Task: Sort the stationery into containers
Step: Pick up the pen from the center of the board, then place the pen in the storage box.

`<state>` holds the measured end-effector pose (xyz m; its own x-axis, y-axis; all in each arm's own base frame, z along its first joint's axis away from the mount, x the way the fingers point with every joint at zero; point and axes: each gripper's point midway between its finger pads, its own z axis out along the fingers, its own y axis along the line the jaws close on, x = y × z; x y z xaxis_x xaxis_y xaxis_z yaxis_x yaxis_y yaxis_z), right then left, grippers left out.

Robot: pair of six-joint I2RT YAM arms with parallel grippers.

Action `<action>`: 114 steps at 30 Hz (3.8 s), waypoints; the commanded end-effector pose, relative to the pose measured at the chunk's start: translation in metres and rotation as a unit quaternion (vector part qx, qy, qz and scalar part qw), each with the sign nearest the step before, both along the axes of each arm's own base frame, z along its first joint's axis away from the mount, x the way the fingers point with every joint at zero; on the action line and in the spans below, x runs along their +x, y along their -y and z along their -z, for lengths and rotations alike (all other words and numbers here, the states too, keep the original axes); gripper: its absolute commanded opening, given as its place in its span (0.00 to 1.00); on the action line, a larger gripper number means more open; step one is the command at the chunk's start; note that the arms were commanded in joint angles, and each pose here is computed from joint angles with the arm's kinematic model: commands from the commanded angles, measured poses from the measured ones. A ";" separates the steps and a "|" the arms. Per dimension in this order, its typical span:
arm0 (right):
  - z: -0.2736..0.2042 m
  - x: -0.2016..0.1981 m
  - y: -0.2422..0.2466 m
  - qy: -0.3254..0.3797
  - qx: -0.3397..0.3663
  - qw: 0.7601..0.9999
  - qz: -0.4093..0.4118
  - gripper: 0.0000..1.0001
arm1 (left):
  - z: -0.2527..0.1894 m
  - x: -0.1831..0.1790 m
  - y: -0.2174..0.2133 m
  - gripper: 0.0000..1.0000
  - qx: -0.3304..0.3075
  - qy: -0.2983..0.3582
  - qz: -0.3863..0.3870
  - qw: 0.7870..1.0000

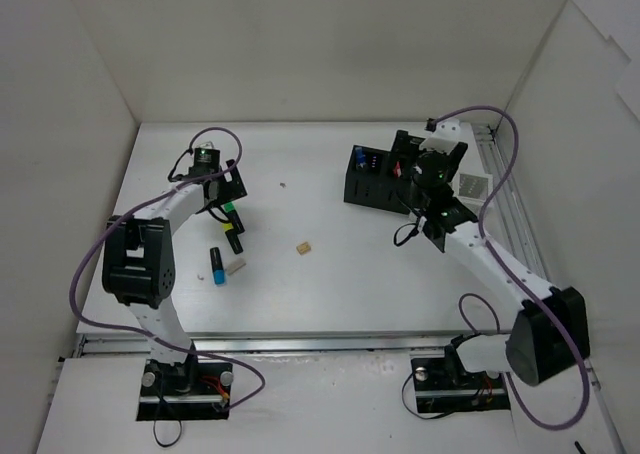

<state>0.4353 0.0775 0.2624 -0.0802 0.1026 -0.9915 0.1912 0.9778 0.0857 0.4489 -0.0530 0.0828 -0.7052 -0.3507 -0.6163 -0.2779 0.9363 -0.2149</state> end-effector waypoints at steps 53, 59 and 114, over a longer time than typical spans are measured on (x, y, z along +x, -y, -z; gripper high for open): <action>-0.005 -0.134 -0.189 -0.098 0.269 0.835 -0.470 0.98 | -0.164 -0.146 0.235 0.00 -0.050 0.325 0.586 0.740; 0.013 -0.125 -0.210 -0.141 0.301 0.825 -0.456 0.91 | -0.168 -0.152 0.249 0.00 -0.031 0.330 0.601 0.727; -0.010 -0.001 0.098 -0.089 0.048 0.993 0.062 0.00 | -0.082 -0.110 0.009 1.00 -0.042 0.061 0.008 0.997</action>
